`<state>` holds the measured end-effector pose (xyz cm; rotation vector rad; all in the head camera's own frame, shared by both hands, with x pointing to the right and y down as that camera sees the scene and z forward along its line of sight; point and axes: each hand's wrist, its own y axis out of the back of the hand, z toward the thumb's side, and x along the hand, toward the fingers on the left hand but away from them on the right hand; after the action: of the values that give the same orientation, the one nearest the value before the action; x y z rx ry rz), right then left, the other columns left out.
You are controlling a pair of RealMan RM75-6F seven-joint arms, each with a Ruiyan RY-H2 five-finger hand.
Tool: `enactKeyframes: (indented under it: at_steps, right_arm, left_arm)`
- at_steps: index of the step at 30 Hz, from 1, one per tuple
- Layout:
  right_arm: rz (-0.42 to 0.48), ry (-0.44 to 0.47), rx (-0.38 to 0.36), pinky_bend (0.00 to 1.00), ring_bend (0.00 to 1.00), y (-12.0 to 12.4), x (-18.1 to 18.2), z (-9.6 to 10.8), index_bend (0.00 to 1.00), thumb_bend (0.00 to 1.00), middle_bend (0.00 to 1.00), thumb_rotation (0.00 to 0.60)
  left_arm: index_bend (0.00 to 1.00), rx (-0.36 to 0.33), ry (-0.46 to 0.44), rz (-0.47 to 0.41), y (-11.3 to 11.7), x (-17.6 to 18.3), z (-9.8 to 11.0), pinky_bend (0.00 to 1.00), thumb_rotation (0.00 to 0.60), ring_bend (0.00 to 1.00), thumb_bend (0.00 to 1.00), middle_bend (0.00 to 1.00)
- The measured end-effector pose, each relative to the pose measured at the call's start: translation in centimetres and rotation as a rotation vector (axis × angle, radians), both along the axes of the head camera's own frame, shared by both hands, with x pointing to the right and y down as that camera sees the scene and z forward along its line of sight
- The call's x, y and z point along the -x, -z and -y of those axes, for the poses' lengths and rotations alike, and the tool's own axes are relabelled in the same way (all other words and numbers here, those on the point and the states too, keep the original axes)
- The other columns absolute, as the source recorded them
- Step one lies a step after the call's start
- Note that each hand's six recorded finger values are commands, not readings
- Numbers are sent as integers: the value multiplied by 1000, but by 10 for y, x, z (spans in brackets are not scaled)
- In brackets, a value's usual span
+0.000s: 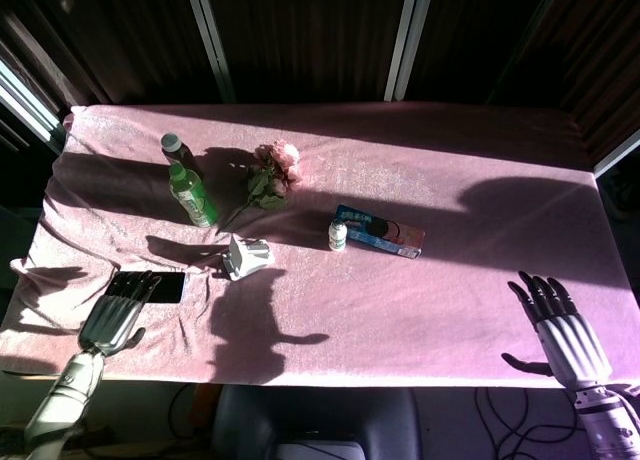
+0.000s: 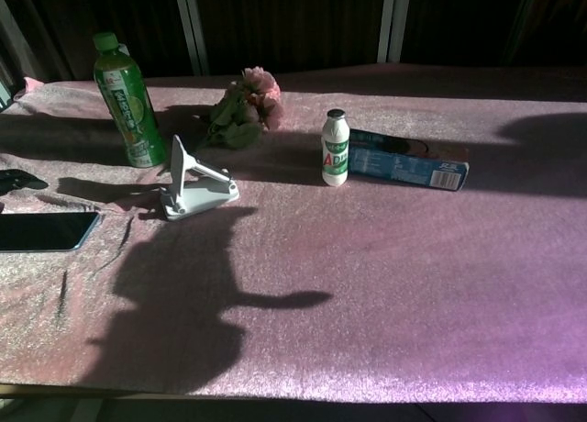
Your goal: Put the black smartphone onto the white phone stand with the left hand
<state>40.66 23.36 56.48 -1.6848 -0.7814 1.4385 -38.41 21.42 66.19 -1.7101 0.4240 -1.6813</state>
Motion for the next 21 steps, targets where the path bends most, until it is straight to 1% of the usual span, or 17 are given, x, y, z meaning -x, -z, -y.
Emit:
enactKeyframes:
  at_steps: [4,6,10,13,17,21]
  right_arm:
    - [5,8,5,0,0,0,0,0,0,128,0,600]
    - [7,4,3,0,0,1,-1,1,0,128,0,600]
    - [9,4,1,0,0,1,-1,1,0,128,0,600]
    - [7,7,4,0,0,1,0,0,0,128,0,600]
    - [7,5,4,0,0,1,-1,0,0,128,0,600]
    - [8,4,4,0,0,1,-1,0,0,128,0,600]
  left_arm:
    - [0,43,5,67,-19,-12,16,0,600,0,330,1]
    - [0,63,13,83,-26,-17,22,0,600,0,330,8]
    - [0,111,33,91,-39,-28,31,0,600,0,330,17]
    - [0,132,42,99,-46,-33,37,0,600,0,329,59]
    - [4,145,48,107,-54,-38,46,0,600,0,330,82]
    - [35,151,47,109,-57,-40,48,0,600,0,329,100]
